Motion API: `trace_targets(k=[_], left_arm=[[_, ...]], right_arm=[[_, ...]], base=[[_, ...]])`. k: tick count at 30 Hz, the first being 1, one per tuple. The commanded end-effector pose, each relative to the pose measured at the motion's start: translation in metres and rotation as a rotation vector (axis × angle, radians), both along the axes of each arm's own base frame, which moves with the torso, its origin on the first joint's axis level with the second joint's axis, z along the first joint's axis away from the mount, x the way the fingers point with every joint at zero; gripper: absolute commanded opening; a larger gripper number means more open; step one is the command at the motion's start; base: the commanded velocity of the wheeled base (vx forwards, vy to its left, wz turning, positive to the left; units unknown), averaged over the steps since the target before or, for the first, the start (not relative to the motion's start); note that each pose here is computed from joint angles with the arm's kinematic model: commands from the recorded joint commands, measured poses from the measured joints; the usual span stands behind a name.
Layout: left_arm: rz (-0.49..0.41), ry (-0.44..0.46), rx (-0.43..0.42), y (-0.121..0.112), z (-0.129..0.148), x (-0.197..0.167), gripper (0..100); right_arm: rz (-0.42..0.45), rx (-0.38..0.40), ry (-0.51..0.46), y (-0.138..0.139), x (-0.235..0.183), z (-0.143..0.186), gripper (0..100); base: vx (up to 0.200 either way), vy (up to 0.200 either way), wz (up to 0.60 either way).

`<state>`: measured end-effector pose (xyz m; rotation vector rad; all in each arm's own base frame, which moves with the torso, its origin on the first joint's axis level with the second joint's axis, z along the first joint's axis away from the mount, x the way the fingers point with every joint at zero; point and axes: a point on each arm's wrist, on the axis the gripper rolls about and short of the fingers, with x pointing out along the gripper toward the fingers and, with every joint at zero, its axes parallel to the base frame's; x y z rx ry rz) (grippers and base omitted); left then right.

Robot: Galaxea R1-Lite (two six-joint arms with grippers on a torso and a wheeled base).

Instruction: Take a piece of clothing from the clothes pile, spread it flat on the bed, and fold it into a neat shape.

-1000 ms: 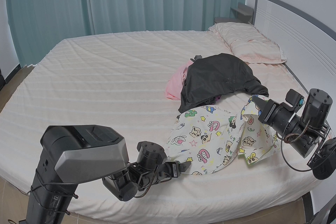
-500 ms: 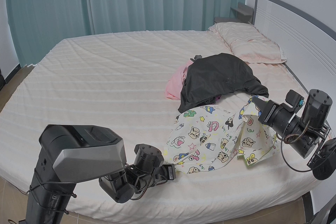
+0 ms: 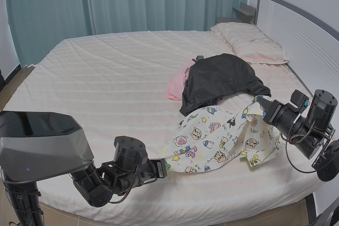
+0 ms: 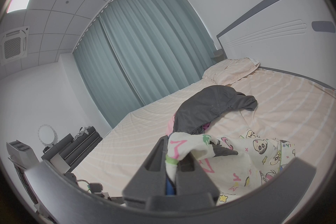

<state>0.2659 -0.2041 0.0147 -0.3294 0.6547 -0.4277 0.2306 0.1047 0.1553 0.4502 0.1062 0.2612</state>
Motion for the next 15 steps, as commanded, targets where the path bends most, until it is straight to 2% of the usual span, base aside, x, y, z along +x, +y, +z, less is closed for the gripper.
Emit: trace_targets(k=[1,7,15], left_arm=[[0.018,-0.090,-0.055,0.006,0.039,-0.010,0],[0.053,-0.109,-0.051,0.009,0.043,-0.009,0],[0.064,-0.162,-0.095,0.021,0.070,-0.021,0]], right_arm=[[-0.003,0.006,-0.013,-0.001,-0.001,0.003,0],[0.001,0.017,-0.036,-0.003,-0.004,0.010,0],[0.130,0.038,-0.084,0.007,0.003,0.022,0]], base=[[0.000,0.000,0.00],[0.000,0.000,0.00],[0.000,0.000,0.00]])
